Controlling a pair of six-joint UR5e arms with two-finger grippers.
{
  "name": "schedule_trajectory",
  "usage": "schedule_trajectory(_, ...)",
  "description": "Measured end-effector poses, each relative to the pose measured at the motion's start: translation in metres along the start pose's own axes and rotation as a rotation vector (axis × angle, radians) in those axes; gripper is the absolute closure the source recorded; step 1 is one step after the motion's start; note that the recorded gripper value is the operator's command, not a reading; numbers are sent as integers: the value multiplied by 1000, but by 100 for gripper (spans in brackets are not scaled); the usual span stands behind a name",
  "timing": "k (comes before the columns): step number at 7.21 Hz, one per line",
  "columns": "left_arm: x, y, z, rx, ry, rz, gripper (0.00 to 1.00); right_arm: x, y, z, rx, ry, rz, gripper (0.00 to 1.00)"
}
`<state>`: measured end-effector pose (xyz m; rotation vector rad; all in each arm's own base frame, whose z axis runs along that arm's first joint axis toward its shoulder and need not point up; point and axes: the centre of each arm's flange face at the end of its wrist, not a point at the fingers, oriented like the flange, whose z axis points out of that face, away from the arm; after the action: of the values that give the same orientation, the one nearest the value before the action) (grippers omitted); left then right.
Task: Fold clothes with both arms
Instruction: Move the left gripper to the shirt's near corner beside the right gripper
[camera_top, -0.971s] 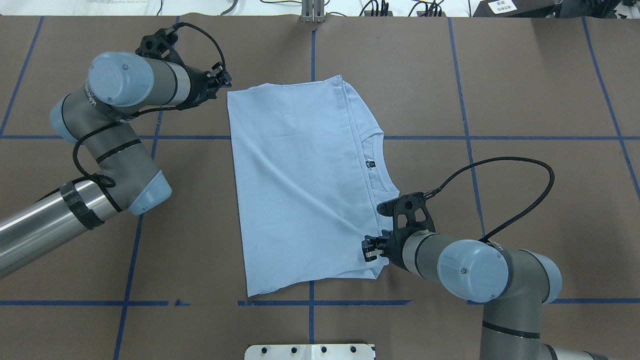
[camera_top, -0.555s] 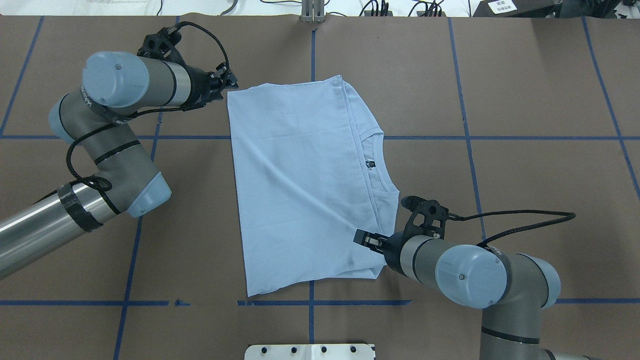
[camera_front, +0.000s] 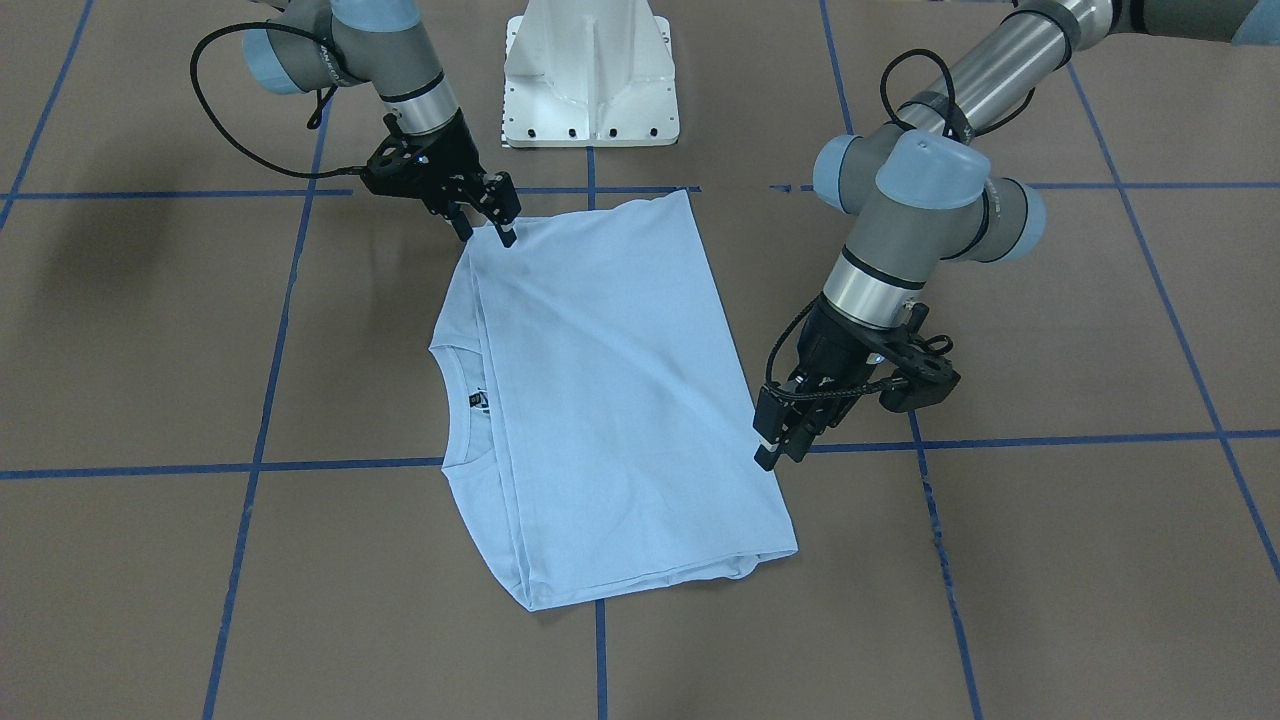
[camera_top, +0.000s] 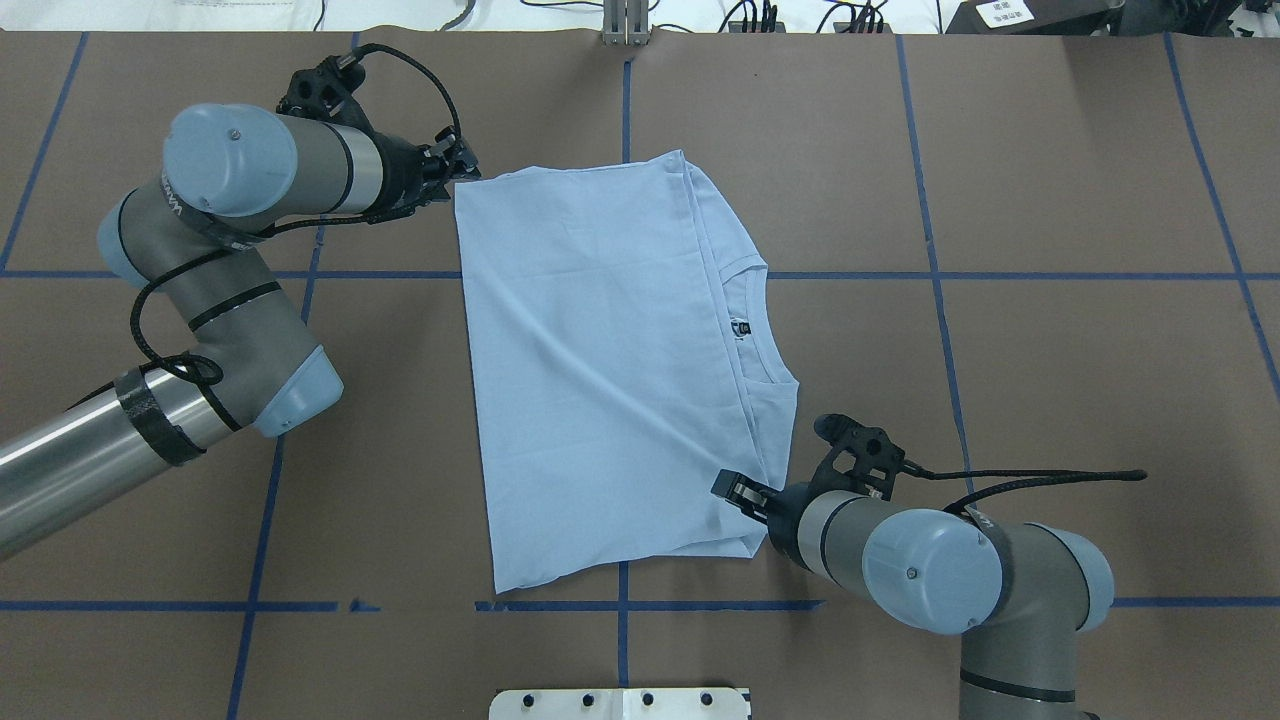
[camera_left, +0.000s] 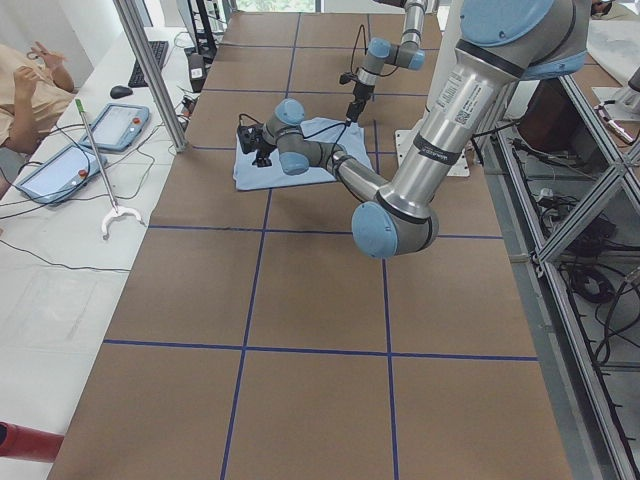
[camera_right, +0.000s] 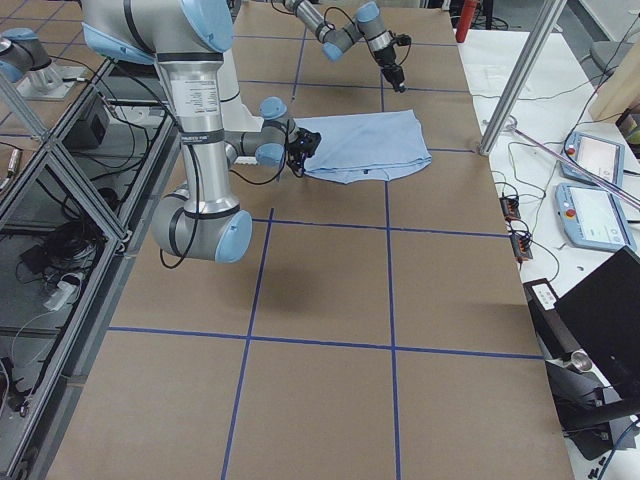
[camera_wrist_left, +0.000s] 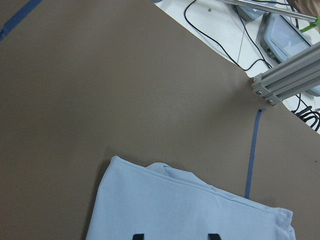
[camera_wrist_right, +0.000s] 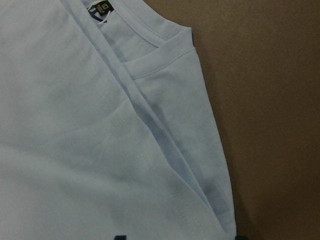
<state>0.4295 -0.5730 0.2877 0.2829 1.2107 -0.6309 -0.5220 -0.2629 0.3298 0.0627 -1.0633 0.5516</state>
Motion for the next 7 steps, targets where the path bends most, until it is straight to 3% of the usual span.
schedule_trajectory(1, 0, 0, -1, 1, 1, 1, 48, 2, 1, 3, 1, 7, 0, 27)
schedule_trajectory(2, 0, 0, -1, 1, 2, 1, 48, 3, 2, 6, 1, 11, 3, 42)
schedule_trajectory(3, 0, 0, -1, 1, 2, 1, 48, 2, 2, 7, 1, 12, 9, 99)
schedule_trajectory(7, 2, 0, -5, 0, 8, 0, 48, 3, 3, 5, -2, 10, 15, 100)
